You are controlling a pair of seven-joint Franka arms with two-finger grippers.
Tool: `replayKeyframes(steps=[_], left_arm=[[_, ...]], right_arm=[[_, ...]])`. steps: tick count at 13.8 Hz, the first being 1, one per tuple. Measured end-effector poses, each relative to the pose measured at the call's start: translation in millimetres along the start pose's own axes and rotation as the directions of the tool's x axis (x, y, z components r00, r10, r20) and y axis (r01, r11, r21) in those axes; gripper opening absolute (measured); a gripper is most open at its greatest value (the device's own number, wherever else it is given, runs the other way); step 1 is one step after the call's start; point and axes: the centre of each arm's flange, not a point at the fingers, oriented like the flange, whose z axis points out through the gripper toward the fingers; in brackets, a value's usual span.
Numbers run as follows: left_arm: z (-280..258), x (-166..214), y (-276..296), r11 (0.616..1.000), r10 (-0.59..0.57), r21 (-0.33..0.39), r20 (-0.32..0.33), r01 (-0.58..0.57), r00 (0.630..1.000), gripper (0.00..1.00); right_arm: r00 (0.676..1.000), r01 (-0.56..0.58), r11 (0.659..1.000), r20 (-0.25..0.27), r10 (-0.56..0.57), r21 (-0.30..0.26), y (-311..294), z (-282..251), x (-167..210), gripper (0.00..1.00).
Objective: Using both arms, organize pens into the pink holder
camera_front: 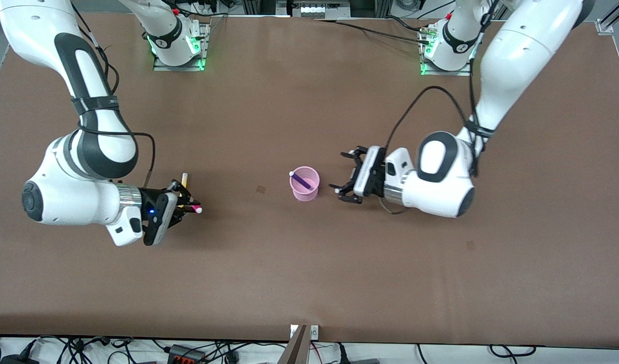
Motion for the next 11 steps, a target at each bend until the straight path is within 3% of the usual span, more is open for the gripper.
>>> replayKeyframes(steps=[3,5,8,11], left_arm=[[-57,-7,10,0.979,-0.191,-0.038,0.135,0.198,0.972,1.00],[-78,-14,14,0.938,-0.335,0.002,0.270,0.348,0.903,1.00],[-110,-21,19,0.846,-0.523,0.160,0.436,0.509,0.732,1.00],[-144,-11,33,0.730,-0.675,0.388,0.539,0.562,0.504,1.00]], right_arm=[[0.992,0.110,0.994,-0.059,-0.110,0.001,-47,20,61,0.17],[0.980,0.172,0.985,-0.093,-0.173,-0.018,-77,32,96,0.17],[0.958,0.258,0.964,-0.116,-0.264,-0.057,-125,60,144,0.17],[0.931,0.331,0.940,-0.132,-0.340,-0.087,-168,85,178,0.17]])
